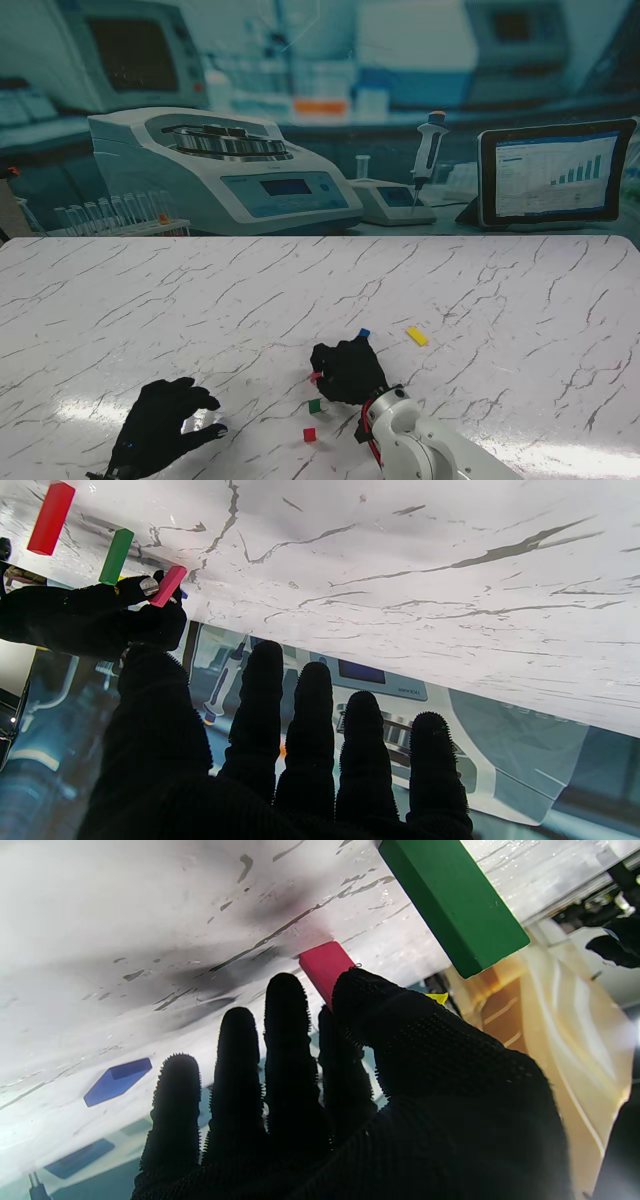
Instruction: Arrange dominoes in a row
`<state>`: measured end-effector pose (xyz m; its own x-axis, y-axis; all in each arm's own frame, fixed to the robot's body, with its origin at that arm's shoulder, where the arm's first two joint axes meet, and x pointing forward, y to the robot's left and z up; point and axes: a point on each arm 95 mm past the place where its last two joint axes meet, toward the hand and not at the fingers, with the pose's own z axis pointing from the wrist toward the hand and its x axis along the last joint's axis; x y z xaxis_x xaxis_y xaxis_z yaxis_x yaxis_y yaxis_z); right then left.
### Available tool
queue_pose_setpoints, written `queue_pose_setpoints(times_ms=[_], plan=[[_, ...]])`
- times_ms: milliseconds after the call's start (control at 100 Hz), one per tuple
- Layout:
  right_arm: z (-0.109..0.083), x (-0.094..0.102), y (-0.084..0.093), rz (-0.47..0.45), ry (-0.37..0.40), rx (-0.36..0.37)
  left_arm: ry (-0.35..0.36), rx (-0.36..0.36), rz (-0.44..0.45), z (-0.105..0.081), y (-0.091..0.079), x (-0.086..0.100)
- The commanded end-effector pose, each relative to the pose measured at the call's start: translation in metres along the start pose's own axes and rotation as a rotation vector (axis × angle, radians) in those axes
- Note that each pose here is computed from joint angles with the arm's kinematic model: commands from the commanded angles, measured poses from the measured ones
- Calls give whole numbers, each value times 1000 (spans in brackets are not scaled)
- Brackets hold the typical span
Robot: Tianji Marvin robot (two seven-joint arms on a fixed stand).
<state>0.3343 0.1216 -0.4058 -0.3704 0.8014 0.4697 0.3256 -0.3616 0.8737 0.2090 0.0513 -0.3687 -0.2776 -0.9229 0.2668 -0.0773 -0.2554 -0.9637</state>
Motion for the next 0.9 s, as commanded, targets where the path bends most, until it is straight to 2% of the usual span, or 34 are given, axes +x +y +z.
queue_pose_setpoints(times_ms=[0,260,890], plan=[[-2,2,-2,11,6,7,10,-14,-20,-3,3,3],[-3,-1,3,22,10,27,10,-15,-19,-3,3,2],[0,1,3,22,9,12,7,-17,-21,-3,4,2]])
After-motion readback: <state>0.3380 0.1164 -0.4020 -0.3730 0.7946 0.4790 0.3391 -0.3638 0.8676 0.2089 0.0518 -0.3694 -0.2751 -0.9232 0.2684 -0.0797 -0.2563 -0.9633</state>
